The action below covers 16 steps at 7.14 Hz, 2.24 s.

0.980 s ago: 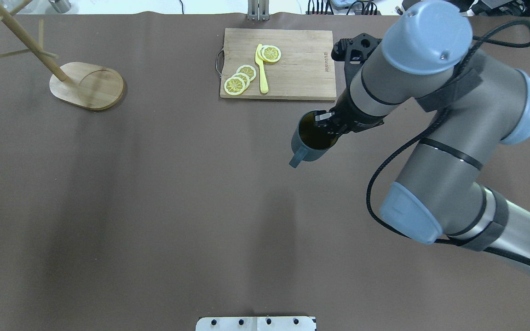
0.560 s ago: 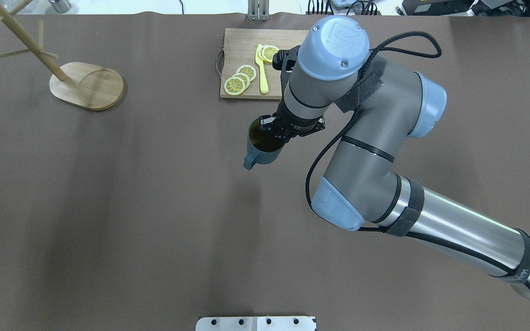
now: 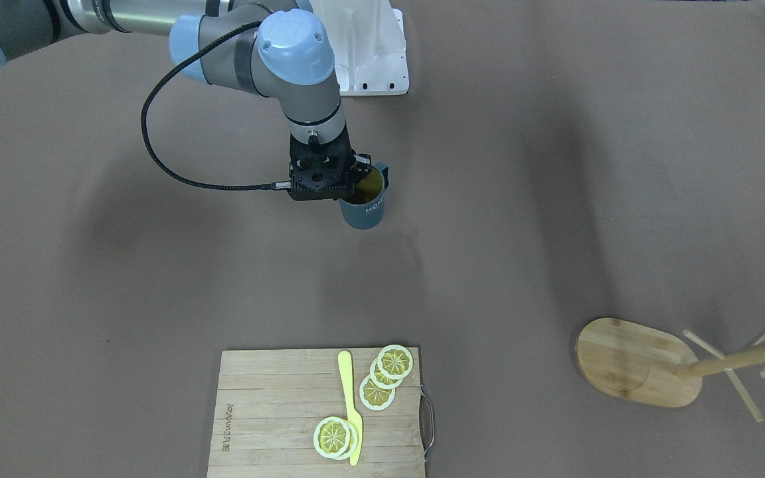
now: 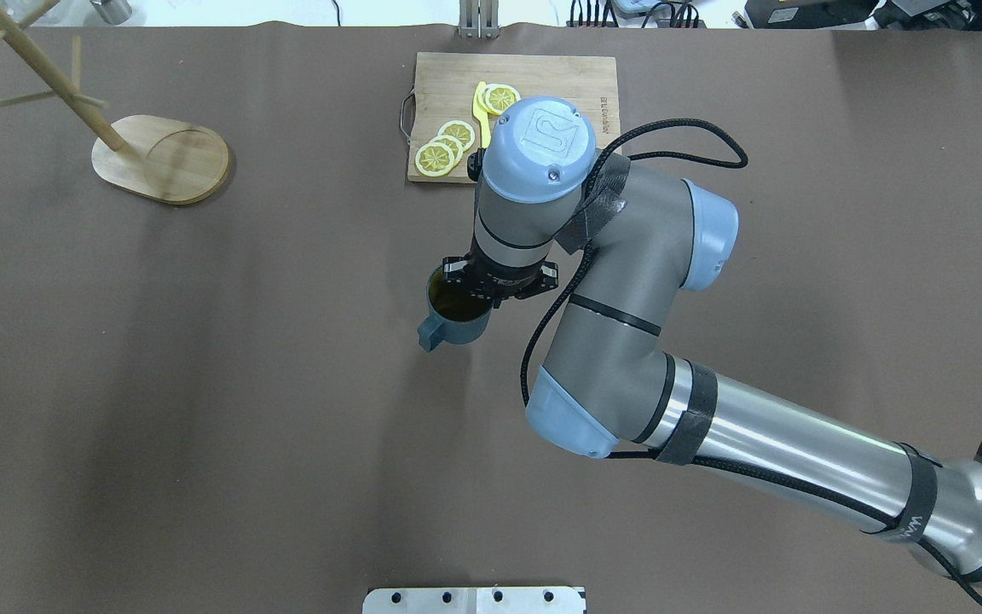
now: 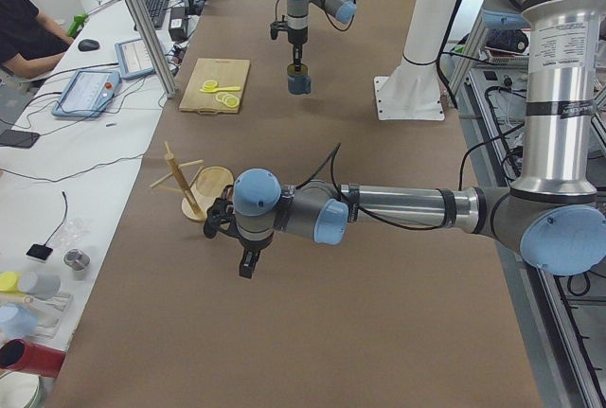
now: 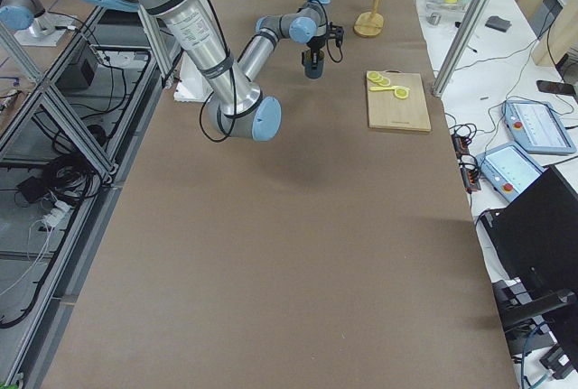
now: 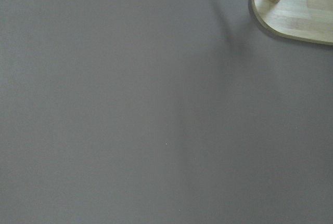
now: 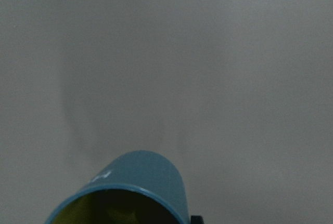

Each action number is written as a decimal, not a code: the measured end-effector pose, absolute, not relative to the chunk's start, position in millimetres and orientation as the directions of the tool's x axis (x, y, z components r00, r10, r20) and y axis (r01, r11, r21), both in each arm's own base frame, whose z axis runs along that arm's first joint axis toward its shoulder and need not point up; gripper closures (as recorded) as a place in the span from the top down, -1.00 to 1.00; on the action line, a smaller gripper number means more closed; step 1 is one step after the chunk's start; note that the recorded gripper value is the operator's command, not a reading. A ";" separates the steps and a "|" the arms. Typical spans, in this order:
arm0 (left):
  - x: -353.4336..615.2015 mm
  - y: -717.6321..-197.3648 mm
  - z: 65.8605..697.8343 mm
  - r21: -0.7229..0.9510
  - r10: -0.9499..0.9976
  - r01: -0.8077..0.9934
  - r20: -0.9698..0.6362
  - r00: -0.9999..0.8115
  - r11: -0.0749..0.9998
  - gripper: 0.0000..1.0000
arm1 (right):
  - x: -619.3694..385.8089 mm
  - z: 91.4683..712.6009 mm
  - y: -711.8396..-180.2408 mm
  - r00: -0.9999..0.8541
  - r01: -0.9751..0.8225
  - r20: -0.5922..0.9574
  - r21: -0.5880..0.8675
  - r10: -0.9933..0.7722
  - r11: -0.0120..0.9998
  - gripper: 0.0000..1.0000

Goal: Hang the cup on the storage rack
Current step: 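Carry the blue mug with the right gripper to the table center, upright, then open the right gripper and raise it while the left arm reaches in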

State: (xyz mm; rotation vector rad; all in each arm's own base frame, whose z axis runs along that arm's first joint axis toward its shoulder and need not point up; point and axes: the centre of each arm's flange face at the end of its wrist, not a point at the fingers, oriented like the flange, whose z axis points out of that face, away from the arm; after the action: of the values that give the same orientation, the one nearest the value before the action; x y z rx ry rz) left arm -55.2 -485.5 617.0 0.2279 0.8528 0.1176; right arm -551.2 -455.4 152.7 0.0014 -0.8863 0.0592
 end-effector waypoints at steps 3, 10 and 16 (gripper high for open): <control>-55.1 -485.2 619.3 0.242 0.192 -0.013 -0.732 0.653 0.970 0.97 | -570.3 164.1 -459.0 0.608 -0.112 0.779 -0.108 0.154 0.988 -1.00; -54.8 -485.9 613.8 0.253 0.200 -0.014 -0.730 0.653 0.967 0.96 | -577.0 170.0 -451.7 0.611 -0.124 0.770 -0.133 0.181 0.983 1.00; -30.6 -464.6 430.9 0.428 0.292 0.083 -0.734 0.614 0.900 0.94 | -467.4 171.1 -507.2 0.602 -0.191 0.753 -0.189 0.267 0.963 1.00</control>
State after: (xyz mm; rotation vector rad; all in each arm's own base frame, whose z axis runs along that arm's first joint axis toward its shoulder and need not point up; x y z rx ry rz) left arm -30.6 -464.6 430.9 0.4499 0.9101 0.1258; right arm -467.4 -507.2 171.1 -0.0924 -0.8868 0.2657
